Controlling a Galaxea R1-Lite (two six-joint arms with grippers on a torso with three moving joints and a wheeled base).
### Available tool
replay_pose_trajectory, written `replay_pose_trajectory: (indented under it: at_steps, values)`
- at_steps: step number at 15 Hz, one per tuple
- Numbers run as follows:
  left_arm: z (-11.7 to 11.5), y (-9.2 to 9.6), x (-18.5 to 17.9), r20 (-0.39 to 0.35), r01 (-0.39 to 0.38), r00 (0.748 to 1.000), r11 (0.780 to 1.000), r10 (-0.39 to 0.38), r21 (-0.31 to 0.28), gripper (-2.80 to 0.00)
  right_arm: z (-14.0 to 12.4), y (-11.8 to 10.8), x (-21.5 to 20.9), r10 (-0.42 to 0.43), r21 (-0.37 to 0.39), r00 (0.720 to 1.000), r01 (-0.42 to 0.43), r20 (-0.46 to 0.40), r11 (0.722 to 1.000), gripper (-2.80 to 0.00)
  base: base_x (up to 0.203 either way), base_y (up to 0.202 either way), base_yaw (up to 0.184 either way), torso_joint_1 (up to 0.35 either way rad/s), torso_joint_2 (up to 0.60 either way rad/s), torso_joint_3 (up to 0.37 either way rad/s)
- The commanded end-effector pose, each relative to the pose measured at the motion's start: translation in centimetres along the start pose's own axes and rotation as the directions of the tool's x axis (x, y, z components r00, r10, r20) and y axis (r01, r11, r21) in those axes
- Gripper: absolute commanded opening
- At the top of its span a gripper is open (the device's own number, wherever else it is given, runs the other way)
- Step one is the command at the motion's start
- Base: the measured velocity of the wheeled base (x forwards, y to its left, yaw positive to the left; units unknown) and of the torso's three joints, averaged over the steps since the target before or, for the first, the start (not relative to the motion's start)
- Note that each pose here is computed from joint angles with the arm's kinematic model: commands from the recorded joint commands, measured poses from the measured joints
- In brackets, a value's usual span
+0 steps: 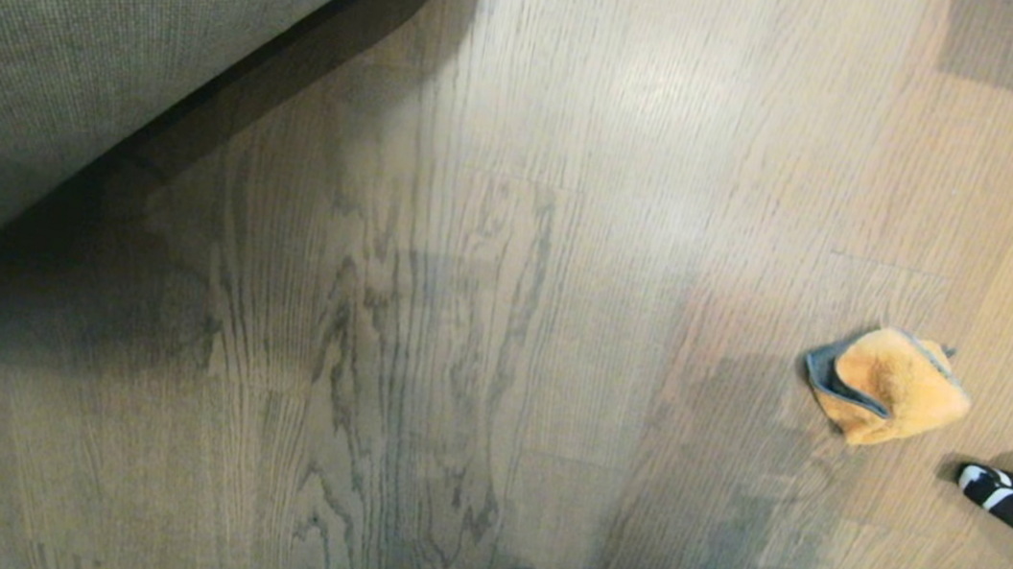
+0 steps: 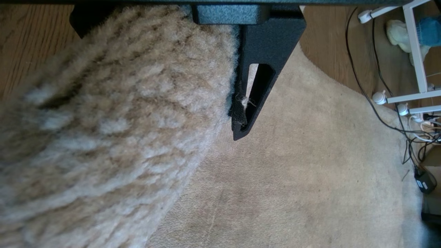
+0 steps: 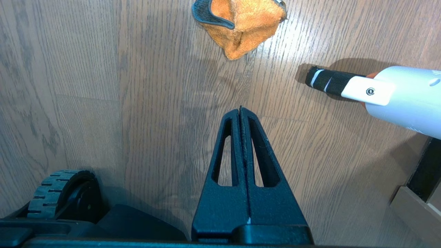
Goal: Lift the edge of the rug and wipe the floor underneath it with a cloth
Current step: Lift up the carpet
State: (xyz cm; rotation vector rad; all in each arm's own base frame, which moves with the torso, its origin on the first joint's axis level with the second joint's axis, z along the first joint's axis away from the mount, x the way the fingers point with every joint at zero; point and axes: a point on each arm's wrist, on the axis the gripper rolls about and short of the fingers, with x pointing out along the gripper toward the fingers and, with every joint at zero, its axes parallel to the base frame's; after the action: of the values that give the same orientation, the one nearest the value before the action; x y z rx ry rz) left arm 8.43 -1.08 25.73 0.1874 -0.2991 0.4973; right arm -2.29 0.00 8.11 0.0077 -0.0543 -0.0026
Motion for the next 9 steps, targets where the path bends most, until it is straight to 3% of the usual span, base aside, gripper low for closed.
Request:
replay_pose_trajectory:
  at_steps: [1, 9]
  values:
    - [-0.11, -0.14, 0.10, -0.006, -0.003, 1.000, 1.000, 0.003, 0.006, -2.80, 0.01, 0.00, 0.01, 0.000, 0.000, 1.000, 0.000, -0.001, 1.000, -2.80, 0.000, 0.000, 0.000, 0.000, 0.00, 0.000]
    - [-0.77, -0.38, 0.03, -0.024, 0.007, 1.000, 1.000, -0.006, 0.026, -2.80, 0.01, 0.00, 0.01, 0.000, 0.000, 1.000, 0.000, -0.001, 1.000, -2.80, 0.000, 0.000, 0.000, 0.000, 0.00, 0.000]
